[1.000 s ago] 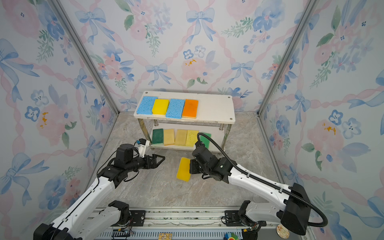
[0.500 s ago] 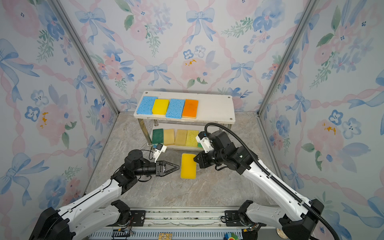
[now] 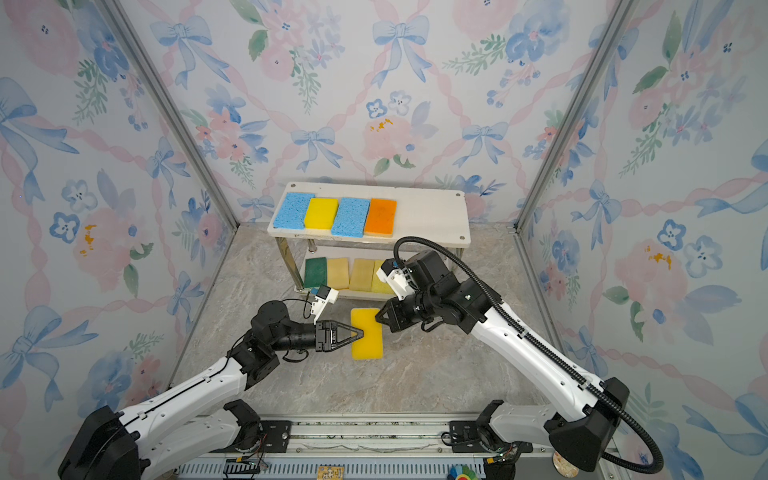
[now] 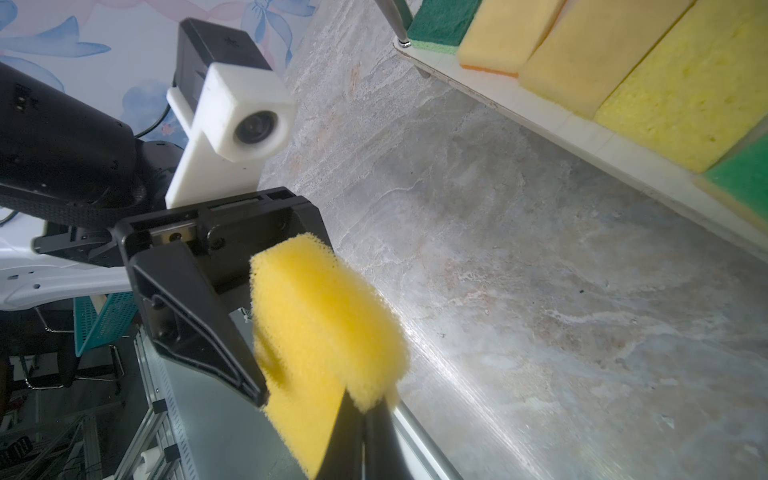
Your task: Place and organize the cleaning sponges onto the shelf
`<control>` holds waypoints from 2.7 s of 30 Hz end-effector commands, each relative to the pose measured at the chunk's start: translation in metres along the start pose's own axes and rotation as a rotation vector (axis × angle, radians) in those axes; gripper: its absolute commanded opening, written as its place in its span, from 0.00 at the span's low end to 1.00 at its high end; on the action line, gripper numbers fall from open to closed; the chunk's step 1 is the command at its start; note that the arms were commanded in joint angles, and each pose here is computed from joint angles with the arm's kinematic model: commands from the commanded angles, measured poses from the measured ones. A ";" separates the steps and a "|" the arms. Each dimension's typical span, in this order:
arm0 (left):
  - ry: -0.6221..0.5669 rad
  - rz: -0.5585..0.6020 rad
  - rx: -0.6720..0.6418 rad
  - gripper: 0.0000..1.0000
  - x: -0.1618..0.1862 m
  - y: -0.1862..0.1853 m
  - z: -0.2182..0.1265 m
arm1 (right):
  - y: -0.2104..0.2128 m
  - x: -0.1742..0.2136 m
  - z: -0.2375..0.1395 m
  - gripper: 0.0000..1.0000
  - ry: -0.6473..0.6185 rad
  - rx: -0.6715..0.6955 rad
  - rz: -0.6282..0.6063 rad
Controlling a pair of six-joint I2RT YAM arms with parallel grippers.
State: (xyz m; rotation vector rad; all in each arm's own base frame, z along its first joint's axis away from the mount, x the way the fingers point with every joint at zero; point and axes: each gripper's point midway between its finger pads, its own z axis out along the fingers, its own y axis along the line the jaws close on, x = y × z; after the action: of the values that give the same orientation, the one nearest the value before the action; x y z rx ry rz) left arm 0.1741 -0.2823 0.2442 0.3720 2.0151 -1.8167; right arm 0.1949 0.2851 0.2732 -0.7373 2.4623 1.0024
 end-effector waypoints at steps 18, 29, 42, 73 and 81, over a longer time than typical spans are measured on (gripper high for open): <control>-0.147 -0.082 0.014 0.02 -0.011 -0.003 -0.016 | 0.002 -0.032 -0.041 0.76 -0.049 0.134 -0.006; -0.763 -0.375 0.031 0.05 -0.064 0.006 -0.095 | 0.027 -0.033 -0.047 0.88 -0.106 0.038 0.173; -0.670 -0.380 0.044 0.09 -0.064 -0.010 -0.080 | 0.059 -0.024 -0.009 0.81 0.000 -0.063 0.105; -0.609 -0.336 0.081 0.09 -0.056 -0.032 -0.069 | 0.059 -0.034 0.025 0.29 0.057 -0.073 0.122; -0.610 -0.337 0.079 0.15 -0.056 -0.031 -0.069 | 0.059 -0.035 0.020 0.10 0.031 -0.077 0.122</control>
State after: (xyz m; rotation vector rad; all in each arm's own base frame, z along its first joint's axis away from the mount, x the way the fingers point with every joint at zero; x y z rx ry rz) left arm 0.2037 -0.2138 0.2883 -0.5231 1.6714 -1.8883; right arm 0.1945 0.3456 0.3014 -0.6266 2.5668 1.1204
